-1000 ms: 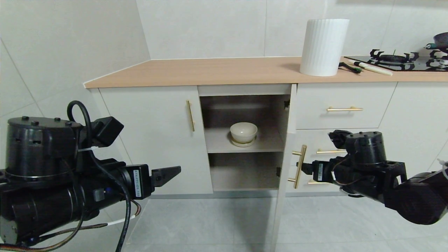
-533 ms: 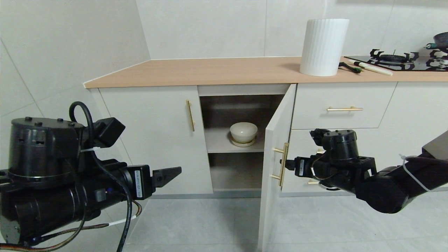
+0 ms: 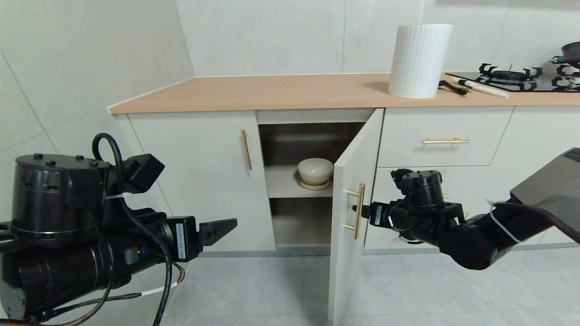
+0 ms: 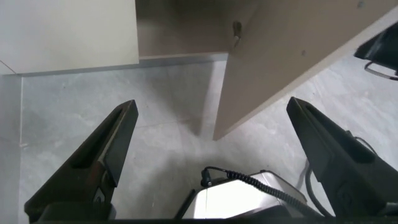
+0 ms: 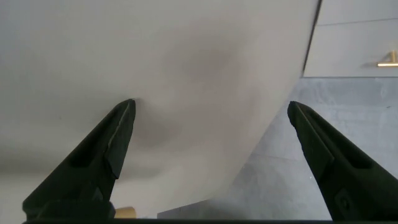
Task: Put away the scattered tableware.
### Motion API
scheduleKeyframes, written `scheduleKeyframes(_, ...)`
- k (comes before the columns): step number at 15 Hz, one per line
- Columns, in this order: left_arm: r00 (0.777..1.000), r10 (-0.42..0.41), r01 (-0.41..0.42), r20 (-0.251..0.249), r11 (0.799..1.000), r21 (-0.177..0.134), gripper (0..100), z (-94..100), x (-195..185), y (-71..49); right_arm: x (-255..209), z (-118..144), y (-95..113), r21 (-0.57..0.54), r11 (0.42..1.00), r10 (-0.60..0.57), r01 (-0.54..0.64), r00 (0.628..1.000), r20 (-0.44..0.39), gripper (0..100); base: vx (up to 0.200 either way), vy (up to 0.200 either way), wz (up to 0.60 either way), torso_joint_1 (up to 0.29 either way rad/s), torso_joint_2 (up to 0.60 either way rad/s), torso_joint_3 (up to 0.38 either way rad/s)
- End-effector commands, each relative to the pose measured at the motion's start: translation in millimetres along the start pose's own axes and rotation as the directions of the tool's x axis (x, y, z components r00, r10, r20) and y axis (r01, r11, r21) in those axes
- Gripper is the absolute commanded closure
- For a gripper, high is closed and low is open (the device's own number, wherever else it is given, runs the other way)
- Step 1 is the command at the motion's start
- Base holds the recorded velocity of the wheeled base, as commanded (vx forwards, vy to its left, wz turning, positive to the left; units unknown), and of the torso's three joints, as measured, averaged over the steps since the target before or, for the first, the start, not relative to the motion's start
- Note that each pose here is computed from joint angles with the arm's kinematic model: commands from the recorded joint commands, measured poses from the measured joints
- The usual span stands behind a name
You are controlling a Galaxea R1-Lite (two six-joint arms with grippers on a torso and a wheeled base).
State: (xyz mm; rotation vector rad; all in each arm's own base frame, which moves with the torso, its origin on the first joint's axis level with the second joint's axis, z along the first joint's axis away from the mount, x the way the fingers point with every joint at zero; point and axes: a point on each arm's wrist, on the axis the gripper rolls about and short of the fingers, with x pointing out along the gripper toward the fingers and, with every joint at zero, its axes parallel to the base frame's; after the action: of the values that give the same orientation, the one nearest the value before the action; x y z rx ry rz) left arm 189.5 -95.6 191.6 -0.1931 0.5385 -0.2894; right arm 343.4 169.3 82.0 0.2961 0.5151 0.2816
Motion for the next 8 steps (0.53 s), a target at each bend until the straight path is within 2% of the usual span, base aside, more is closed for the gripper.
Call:
scheduleKeyframes(1,1.0,-0.002,0.002,-0.005,1.0,0.006,0,-2.3,-0.9,-0.4,4.2,-4.0,-1.2,0.007,1.0,-0.003,0.003,1.0,-0.005,0,0.0,0.0,0.0,0.0,0.0,0.0)
scheduleKeyframes(5,1.0,-0.002,0.002,-0.014,1.0,0.017,0,-3.4,-0.6,-0.7,6.0,-5.8,-1.2,0.009,1.0,-0.004,0.004,1.0,-0.005,0,0.0,0.0,0.0,0.0,0.0,0.0)
scheduleKeyframes(6,1.0,0.002,-0.001,-0.019,1.0,0.032,0,-4.2,0.3,-0.5,6.0,-5.8,-1.2,0.009,1.0,-0.004,0.004,1.0,-0.005,0,0.2,0.0,0.0,0.012,-0.01,0.002)
scheduleKeyframes(8,1.0,0.002,-0.002,-0.021,0.999,0.033,0,-4.7,0.3,-0.3,7.0,-7.4,-1.2,0.008,1.0,-0.004,0.004,1.0,-0.01,0,0.2,0.0,0.0,0.0,0.0,0.005)
